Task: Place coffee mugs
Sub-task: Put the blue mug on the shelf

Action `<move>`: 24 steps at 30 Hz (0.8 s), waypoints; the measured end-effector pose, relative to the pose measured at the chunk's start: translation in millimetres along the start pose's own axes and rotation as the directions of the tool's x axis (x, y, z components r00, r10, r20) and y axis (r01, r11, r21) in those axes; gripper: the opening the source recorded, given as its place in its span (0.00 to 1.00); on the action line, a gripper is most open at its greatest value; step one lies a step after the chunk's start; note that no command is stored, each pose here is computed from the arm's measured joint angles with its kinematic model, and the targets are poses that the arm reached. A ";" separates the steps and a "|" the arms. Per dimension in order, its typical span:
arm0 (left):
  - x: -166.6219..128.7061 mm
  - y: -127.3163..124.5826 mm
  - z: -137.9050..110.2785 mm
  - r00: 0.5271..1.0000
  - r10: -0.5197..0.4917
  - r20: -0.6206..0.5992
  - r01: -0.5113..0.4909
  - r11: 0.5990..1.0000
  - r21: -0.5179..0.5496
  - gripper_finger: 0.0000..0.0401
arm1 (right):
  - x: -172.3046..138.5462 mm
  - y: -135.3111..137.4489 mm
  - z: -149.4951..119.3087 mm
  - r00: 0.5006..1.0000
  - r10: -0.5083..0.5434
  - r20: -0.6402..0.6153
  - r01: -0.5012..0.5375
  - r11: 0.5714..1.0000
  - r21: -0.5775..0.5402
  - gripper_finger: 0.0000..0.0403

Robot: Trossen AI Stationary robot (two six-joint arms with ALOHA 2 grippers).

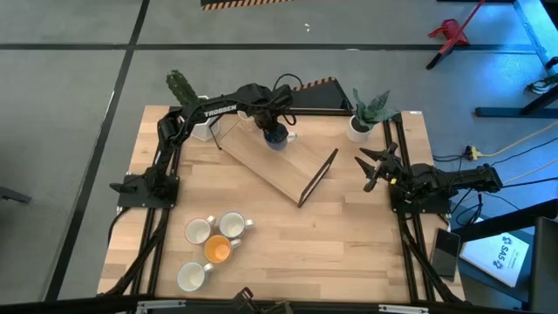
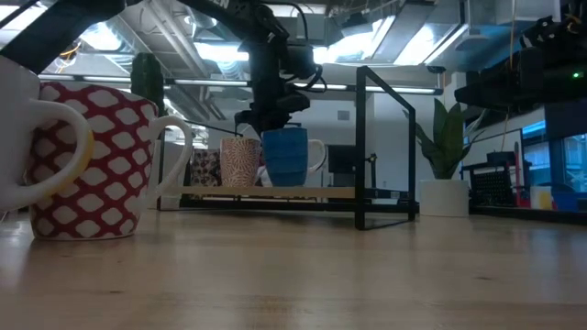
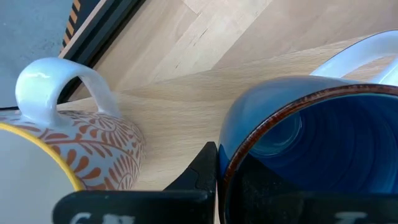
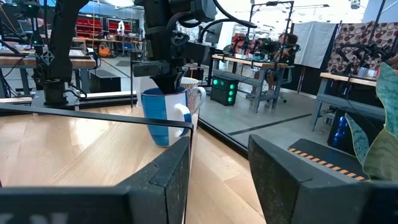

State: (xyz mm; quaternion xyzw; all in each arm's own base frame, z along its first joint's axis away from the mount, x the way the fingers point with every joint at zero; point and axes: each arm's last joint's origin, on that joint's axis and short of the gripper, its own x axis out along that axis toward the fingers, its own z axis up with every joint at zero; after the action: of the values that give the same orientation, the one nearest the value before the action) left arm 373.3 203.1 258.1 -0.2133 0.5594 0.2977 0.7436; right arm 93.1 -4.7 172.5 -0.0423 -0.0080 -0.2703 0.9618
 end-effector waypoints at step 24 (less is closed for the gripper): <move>4.9 -1.0 -2.1 0.999 -0.032 -0.015 0.032 0.999 0.018 0.11 | 0.0 0.0 -0.1 1.000 0.000 0.000 0.000 1.000 0.000 0.37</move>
State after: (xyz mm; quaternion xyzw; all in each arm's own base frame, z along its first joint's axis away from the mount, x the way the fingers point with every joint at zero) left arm 373.5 202.0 252.8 -0.2177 0.5642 0.2792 0.7459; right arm 93.1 -4.7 172.4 -0.0423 -0.0079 -0.2703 0.9618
